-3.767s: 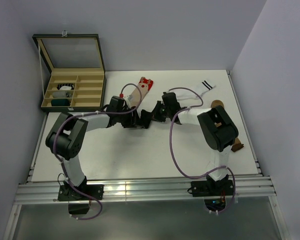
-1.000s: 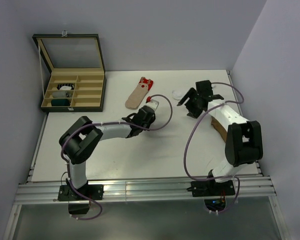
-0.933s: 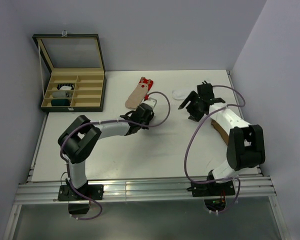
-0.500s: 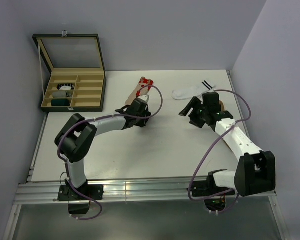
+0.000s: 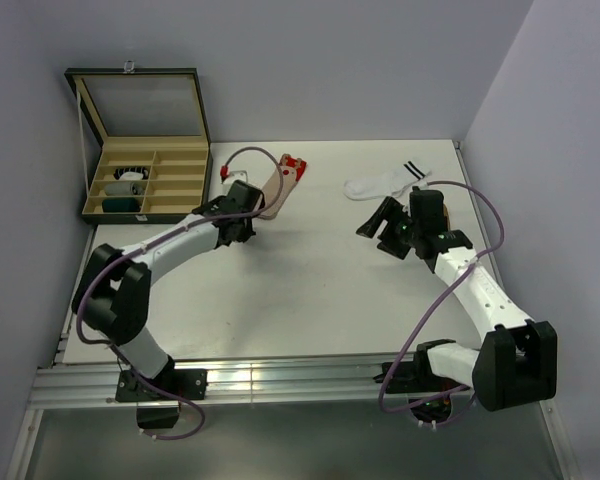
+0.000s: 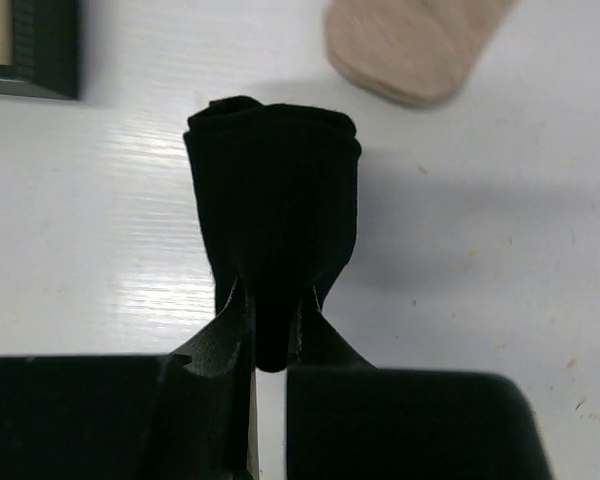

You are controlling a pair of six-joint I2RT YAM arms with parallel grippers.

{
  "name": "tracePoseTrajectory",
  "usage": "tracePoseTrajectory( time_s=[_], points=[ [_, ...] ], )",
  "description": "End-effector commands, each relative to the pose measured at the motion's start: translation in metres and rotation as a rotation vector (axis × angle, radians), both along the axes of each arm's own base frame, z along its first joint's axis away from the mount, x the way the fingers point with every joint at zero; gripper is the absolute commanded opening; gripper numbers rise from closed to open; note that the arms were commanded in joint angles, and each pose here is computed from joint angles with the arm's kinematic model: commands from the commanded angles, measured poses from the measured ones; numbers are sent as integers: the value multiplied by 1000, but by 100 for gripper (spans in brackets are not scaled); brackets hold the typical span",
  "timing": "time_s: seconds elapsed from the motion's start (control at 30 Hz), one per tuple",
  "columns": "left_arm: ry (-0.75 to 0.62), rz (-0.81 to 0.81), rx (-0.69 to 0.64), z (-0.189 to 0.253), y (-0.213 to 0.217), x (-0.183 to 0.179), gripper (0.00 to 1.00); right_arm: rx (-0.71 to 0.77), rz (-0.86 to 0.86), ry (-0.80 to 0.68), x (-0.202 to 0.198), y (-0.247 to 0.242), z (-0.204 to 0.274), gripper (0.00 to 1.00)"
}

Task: Roll the socks
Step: Pick up the sock at the center of the board, then place the sock in the storage box.

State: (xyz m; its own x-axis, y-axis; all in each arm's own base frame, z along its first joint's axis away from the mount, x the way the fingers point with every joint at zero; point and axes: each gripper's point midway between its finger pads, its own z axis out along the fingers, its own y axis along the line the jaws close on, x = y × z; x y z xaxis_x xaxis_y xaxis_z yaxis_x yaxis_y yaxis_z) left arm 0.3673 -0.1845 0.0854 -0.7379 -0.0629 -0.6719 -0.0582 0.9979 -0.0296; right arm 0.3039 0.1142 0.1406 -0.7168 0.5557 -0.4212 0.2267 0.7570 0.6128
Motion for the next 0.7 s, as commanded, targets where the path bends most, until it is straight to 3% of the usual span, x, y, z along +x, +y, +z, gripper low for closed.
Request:
tracePoseTrajectory(
  time_s=[0.0,0.13,0.33,0.5,0.67],
  points=[
    [-169,170,-43,64,28,21,0,10,48,-60,-2,5,11,79],
    [-275,320,-52,100,67,34,0,22,70,-55,-6,8,7,79],
    [-365,492,58,134,130,43,0,29,95,-39,-8,9,0,79],
    [-340,607,188,131,177,47,0,39,111,-28,-10,11,-6,79],
    [-234,669,239,92,195,63,0,44,122,-18,-11,12,-11,78]
  ],
)
